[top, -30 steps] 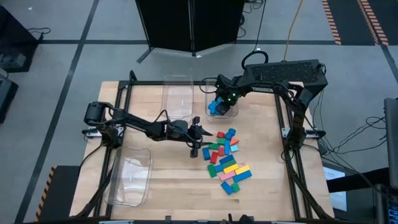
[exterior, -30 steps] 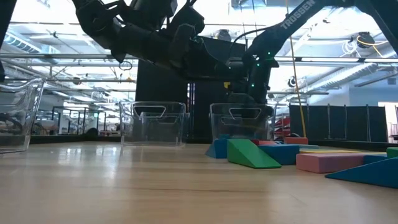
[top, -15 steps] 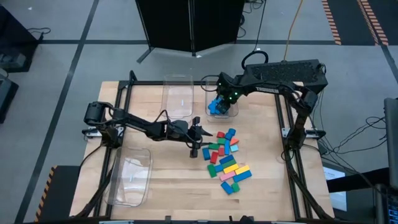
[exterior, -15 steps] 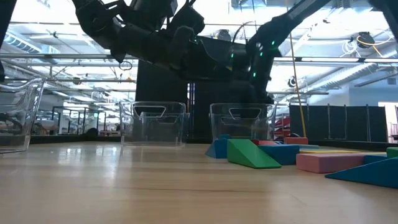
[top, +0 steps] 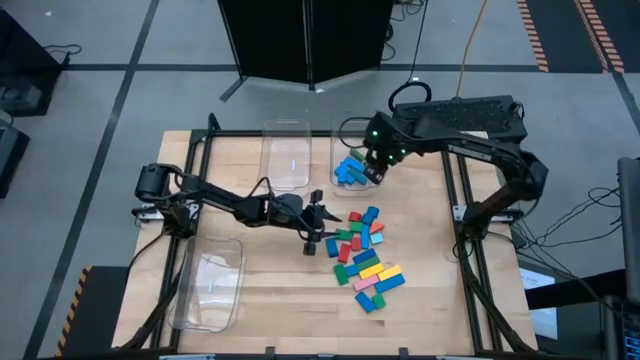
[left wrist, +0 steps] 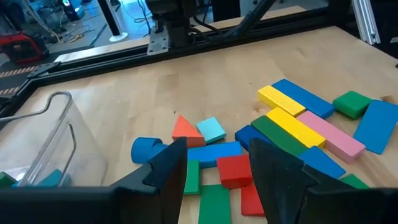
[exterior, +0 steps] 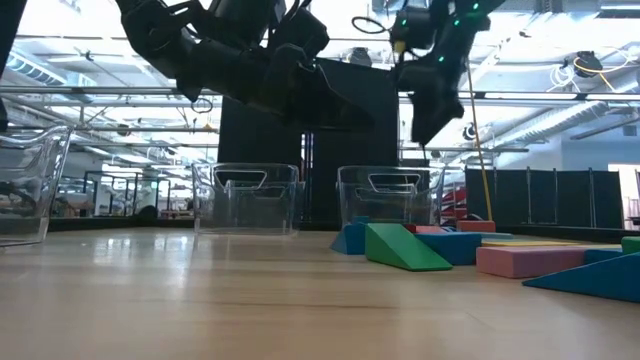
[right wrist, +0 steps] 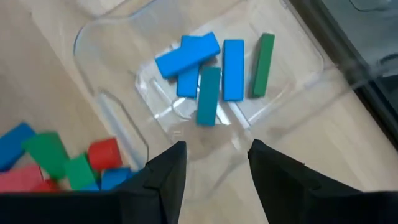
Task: Sort blocks by size
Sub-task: Put the blue rectangular block into the top right transparent bin
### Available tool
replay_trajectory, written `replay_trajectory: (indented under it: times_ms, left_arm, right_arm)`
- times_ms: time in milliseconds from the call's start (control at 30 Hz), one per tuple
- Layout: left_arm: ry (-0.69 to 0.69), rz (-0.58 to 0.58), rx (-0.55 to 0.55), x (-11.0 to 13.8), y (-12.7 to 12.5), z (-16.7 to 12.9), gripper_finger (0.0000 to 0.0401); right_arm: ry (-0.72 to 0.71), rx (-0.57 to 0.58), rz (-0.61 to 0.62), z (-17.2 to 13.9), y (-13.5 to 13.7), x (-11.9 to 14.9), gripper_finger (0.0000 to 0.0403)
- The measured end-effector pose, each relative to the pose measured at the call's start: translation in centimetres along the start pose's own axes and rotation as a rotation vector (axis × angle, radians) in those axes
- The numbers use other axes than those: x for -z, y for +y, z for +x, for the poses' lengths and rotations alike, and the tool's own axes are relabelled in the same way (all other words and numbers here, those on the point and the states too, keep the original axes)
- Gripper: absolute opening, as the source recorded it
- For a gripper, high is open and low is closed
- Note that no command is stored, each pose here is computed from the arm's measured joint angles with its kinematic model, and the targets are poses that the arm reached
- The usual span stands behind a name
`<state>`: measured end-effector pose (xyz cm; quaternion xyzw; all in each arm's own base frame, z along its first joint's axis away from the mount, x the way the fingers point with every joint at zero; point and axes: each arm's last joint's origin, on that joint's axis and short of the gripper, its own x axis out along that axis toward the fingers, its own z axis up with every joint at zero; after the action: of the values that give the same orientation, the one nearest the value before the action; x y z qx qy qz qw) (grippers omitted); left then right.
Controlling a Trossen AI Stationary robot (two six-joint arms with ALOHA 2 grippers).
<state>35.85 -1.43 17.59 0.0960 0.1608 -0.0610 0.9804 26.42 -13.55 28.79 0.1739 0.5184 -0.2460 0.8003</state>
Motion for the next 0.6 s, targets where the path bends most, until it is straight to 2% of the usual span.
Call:
replay_trajectory:
  times_ms: [300, 467, 600]
  left_arm:
    - [0.012, 0.000, 0.004, 0.1, -0.1, 0.0, 0.0173]
    - [0.010, 0.031, 0.018, 0.0, -0.6, 0.0, 0.0173]
    - [0.010, 0.035, 0.024, 0.0, -0.9, 0.0, 0.0173]
  right_arm:
    - [-0.019, -0.024, -0.056, -3.1, 2.6, 1.9, 0.0169]
    - [-0.017, -0.053, -0.083, -3.7, 4.4, 2.6, 0.0169]
    - [0.024, -0.067, -0.154, -3.9, 6.4, 3.8, 0.0169]
